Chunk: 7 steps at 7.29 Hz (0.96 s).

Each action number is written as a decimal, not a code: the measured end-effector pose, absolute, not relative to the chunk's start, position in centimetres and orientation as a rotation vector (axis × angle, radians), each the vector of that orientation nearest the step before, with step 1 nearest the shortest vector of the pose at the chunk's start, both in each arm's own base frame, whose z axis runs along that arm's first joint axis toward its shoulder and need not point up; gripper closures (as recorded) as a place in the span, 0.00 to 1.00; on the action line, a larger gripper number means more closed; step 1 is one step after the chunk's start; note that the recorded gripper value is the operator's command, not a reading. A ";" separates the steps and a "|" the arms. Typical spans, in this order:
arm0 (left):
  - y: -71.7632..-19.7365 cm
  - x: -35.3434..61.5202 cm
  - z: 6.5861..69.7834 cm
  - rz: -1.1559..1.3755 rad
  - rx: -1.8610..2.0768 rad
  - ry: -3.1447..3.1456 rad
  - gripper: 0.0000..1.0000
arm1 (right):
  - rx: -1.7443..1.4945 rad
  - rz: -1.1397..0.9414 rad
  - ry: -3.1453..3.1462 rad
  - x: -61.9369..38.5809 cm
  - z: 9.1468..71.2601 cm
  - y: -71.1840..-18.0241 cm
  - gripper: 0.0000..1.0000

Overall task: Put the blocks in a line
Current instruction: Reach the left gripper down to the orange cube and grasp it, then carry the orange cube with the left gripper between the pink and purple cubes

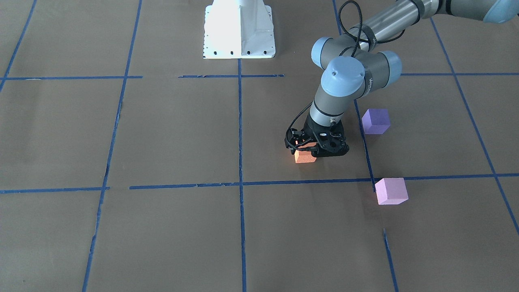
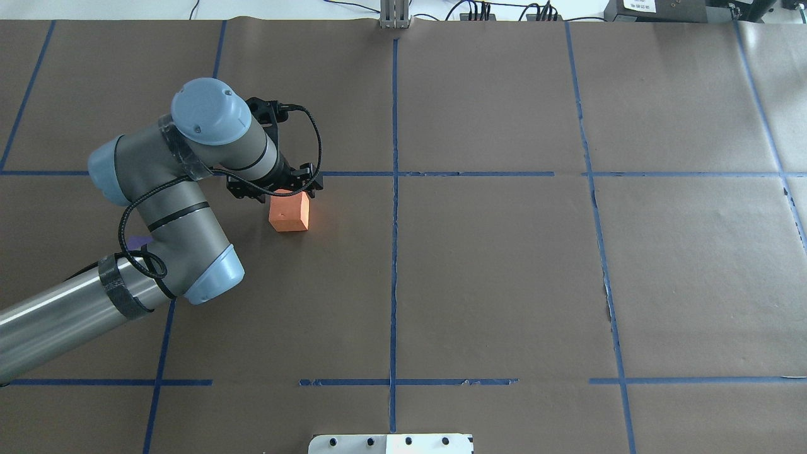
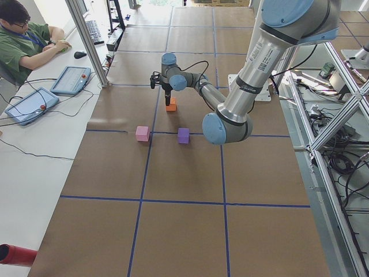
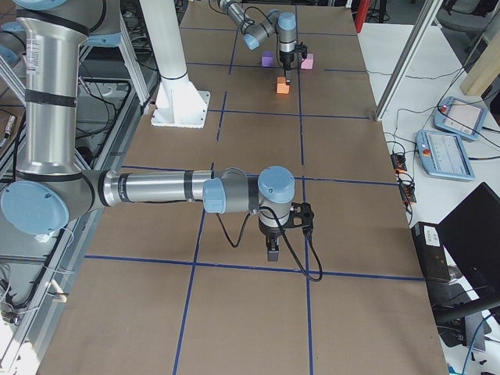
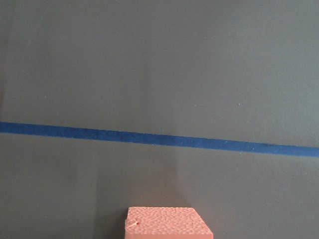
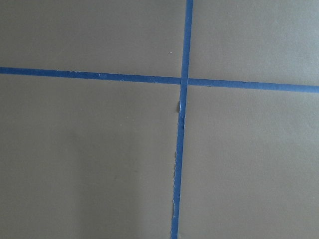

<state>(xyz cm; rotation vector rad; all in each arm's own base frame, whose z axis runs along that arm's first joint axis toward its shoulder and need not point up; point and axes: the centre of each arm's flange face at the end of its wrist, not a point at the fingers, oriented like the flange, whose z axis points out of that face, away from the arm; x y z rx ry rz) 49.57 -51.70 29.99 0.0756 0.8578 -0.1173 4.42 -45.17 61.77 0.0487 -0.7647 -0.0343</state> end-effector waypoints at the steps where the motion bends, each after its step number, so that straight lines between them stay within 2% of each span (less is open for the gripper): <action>1: -51.1 50.7 30.8 -0.107 0.064 0.842 0.02 | 0.049 -0.034 -0.765 4.4 61.8 -45.2 0.00; 2: -50.7 51.6 31.5 -0.099 0.055 0.832 0.62 | 0.049 -0.034 -0.765 4.4 61.8 -45.2 0.00; 3: -50.6 51.9 31.7 -0.091 0.055 0.834 0.83 | 0.049 -0.034 -0.765 4.4 61.8 -45.2 0.00; 7: -51.7 48.4 31.9 -0.081 0.061 0.862 0.82 | 0.049 -0.034 -0.765 4.4 61.8 -45.2 0.00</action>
